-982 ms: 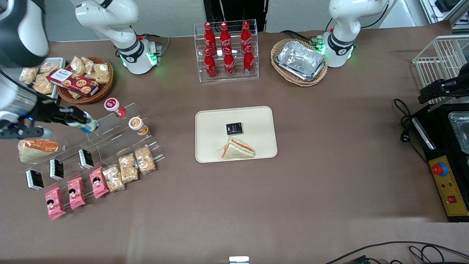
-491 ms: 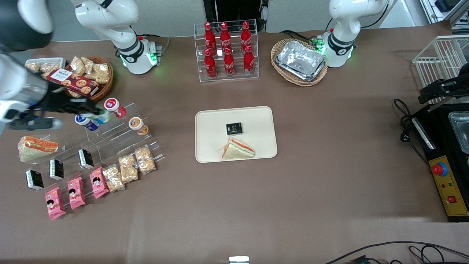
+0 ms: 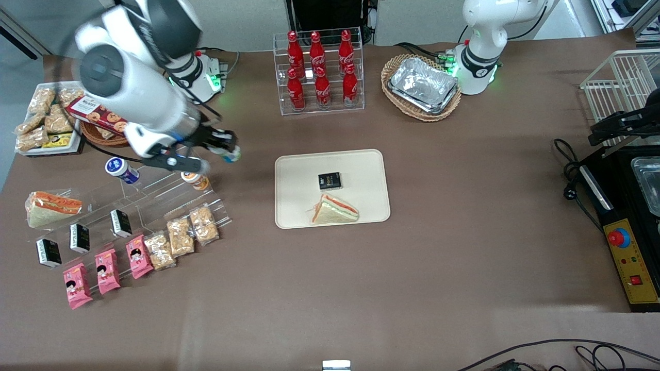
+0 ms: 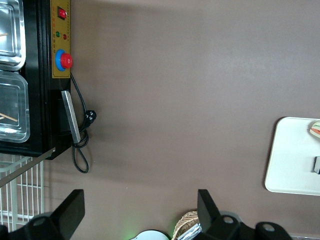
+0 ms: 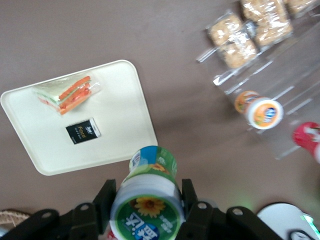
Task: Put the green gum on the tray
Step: 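Carry the bottle over the white tray and lower it beside the black box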
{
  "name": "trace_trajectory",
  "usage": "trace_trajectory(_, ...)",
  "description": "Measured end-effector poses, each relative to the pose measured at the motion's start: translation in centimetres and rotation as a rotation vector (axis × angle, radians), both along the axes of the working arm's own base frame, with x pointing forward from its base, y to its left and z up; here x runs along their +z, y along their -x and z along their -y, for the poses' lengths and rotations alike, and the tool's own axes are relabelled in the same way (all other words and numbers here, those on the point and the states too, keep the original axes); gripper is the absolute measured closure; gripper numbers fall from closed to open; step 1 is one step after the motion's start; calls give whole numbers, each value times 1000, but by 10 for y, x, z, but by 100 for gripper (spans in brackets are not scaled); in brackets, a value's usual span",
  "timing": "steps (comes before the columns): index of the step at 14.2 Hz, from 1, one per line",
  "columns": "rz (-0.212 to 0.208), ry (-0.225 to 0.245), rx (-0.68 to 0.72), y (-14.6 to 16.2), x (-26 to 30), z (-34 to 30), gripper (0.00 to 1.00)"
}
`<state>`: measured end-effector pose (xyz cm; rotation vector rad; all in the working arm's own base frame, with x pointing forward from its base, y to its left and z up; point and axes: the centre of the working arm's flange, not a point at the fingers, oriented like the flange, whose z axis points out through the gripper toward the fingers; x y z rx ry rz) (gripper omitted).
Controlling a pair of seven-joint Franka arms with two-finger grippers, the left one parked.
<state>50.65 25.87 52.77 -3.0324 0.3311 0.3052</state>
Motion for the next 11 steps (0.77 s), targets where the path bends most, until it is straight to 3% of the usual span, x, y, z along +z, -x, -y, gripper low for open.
trace_trajectory(8,72,-37,10,25,-164,-63,41)
trace_trajectory(11,44,-36,22,37,-214,-74,41)
